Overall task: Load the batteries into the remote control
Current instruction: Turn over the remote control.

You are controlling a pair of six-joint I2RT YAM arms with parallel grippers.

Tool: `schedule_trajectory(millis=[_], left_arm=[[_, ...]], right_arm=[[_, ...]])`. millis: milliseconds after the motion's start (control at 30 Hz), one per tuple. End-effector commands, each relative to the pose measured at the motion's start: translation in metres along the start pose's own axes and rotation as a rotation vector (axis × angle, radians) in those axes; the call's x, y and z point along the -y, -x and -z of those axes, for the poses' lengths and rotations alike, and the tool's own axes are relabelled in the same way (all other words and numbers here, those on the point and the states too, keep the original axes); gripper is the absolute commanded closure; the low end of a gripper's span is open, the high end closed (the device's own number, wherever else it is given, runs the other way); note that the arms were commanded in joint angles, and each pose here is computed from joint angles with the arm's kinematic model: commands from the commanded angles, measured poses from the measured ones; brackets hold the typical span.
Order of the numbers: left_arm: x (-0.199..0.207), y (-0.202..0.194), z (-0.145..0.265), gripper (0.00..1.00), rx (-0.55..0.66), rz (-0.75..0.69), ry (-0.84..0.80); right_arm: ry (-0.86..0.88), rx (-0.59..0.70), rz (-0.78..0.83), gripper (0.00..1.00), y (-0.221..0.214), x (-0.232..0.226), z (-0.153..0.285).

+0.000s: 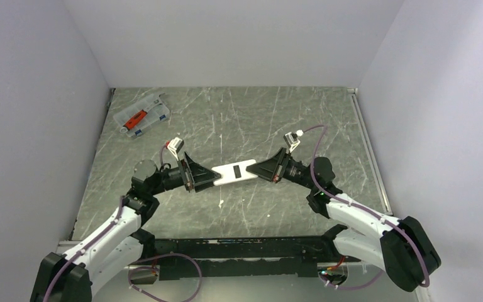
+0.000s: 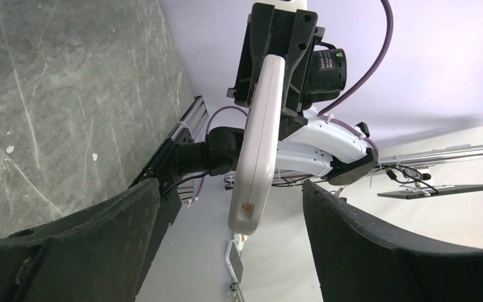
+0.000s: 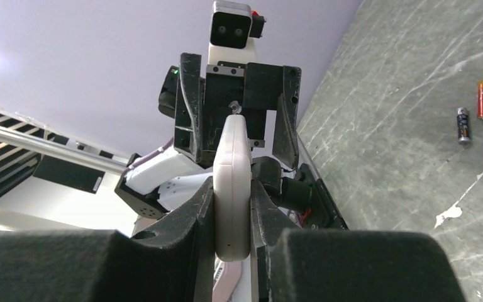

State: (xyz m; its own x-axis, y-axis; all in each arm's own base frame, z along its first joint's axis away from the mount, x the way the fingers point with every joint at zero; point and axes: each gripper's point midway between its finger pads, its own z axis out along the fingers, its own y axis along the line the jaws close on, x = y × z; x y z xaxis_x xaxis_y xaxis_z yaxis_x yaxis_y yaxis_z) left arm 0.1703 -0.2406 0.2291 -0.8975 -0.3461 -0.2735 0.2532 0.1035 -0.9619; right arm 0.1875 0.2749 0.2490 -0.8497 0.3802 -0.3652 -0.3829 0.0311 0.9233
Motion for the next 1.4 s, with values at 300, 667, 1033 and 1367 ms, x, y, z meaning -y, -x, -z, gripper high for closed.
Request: schedule_trajectory(millis=[300, 667, 1033, 1367], left_arm=[[0.037, 0.011, 0.005, 0.22, 0.051, -0.078, -0.079], [0.044, 0.012, 0.005, 0.39, 0.052, -0.093, -0.098], [0.045, 0.01, 0.005, 1.0, 0.041, -0.103, -0.116], [0.045, 0.008, 0.009, 1.0, 0.05, -0.136, -0.101]], right_arm=[[0.037, 0.102, 0.008, 1.0, 0.008, -0.017, -0.013], [0.043, 0.075, -0.031, 1.0, -0.002, -0.013, -0.02], [0.02, 0.074, -0.019, 1.0, -0.005, -0.009, -0.02], [-0.068, 0.039, 0.052, 0.82, -0.016, 0.008, -0.01]])
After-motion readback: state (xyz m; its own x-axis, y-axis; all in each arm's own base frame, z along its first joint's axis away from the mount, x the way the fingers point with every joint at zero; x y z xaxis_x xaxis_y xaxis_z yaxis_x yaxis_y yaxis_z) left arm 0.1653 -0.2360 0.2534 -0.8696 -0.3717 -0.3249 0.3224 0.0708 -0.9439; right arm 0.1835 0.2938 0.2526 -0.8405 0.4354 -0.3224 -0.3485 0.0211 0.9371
